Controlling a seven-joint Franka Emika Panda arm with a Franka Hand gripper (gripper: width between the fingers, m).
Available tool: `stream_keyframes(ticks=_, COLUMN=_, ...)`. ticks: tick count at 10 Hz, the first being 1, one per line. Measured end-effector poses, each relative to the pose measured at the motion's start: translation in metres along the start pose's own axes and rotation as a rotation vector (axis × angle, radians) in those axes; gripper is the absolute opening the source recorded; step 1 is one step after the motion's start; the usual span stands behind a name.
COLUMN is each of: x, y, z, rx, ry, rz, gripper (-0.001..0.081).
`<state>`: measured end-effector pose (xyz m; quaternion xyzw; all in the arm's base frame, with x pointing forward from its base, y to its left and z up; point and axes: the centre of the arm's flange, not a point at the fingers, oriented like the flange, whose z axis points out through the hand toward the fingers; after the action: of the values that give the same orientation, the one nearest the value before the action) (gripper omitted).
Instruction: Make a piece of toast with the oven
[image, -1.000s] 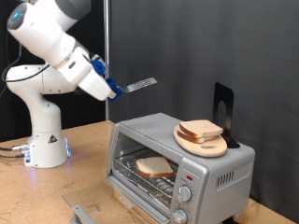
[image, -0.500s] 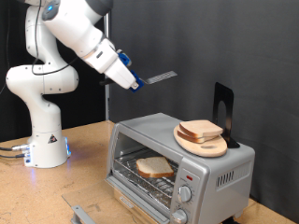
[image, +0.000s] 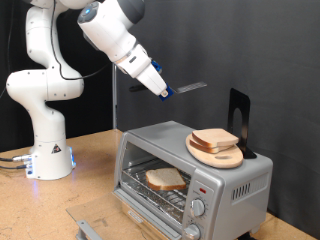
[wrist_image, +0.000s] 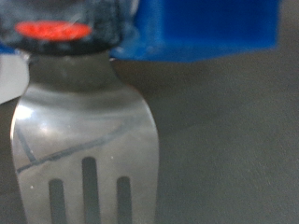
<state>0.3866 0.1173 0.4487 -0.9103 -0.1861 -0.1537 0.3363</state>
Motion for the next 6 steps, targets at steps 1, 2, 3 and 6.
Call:
stream_keyframes(ticks=1, x=-0.004, y=0.001, z=0.009, rx=-0.02, ry=-0.004, rz=0.001, gripper=0.0369)
stream_keyframes(ticks=2, x=-0.008, y=0.002, z=0.018, rx=-0.039, ry=-0.004, rz=0.004, gripper=0.0369)
stream_keyframes(ticks=3, x=-0.012, y=0.005, z=0.026, rx=-0.055, ry=-0.004, rz=0.006, gripper=0.0369)
stream_keyframes(ticks=6, x=-0.022, y=0.016, z=0.048, rx=-0.091, ry=-0.009, rz=0.016, gripper=0.0369)
